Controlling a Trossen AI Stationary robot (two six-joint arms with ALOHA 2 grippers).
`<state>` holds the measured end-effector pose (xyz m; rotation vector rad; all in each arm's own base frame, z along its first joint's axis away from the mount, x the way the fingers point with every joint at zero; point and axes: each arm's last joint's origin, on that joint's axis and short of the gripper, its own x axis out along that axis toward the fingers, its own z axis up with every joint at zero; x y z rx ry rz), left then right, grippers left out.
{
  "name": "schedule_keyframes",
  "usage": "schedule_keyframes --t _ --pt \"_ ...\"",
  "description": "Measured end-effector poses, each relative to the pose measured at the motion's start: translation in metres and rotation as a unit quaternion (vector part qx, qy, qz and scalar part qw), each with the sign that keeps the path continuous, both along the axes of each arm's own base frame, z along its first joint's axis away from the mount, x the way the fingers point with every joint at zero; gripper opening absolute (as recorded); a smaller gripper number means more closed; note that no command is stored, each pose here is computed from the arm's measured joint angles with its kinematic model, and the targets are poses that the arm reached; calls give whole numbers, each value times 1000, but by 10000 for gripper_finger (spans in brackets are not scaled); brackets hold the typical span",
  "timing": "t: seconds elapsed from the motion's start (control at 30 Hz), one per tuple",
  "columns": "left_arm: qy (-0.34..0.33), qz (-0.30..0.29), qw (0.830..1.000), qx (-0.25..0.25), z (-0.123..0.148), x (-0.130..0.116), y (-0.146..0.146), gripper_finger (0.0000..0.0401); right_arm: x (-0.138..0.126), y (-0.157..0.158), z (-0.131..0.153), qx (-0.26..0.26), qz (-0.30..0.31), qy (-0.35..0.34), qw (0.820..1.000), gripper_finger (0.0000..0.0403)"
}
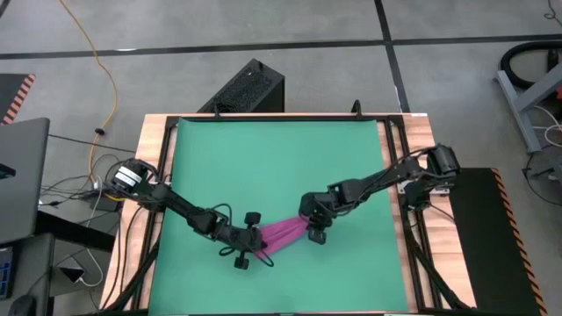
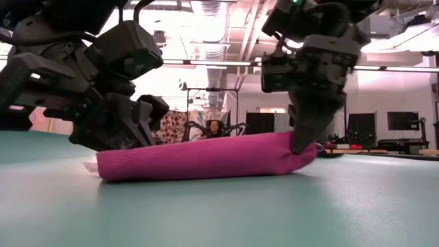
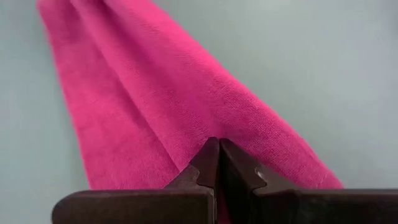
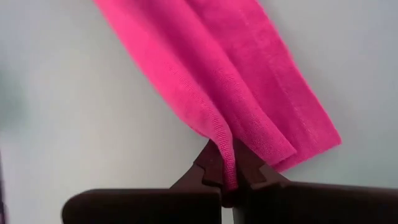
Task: Roll towel
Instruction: Roll the pink towel
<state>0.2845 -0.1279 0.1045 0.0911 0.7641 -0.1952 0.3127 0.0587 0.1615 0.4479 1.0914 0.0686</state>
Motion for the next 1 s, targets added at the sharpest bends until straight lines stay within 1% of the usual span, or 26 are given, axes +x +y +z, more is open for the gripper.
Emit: schedule_keyframes --t 0.07,0.23,0.57,0.67,0.73,0.87,0.93,1.0 --pt "4 -7 1000 -9 0 0 1 0 1 -7 1 11 -23 3 1000 16" --pt "7 -12 1000 -18 0 2 3 0 4 -21 1 51 -59 12 997 16" --pt "19 -27 998 -47 0 5 10 0 8 -40 3 72 -85 2 994 16" --pt "15 -20 999 -42 2 5 11 0 8 -44 3 72 -88 2 994 16" --pt "-1 -13 1000 -28 9 4 11 0 7 -45 2 69 -86 3 994 16" --pt "-48 9 999 25 35 -2 13 0 6 -44 1 63 -82 8 995 16" --pt "-69 28 995 71 46 -5 17 0 7 -43 2 62 -80 5 995 16" --pt "-89 40 987 129 49 -2 23 0 7 -43 2 60 -76 3 995 16"
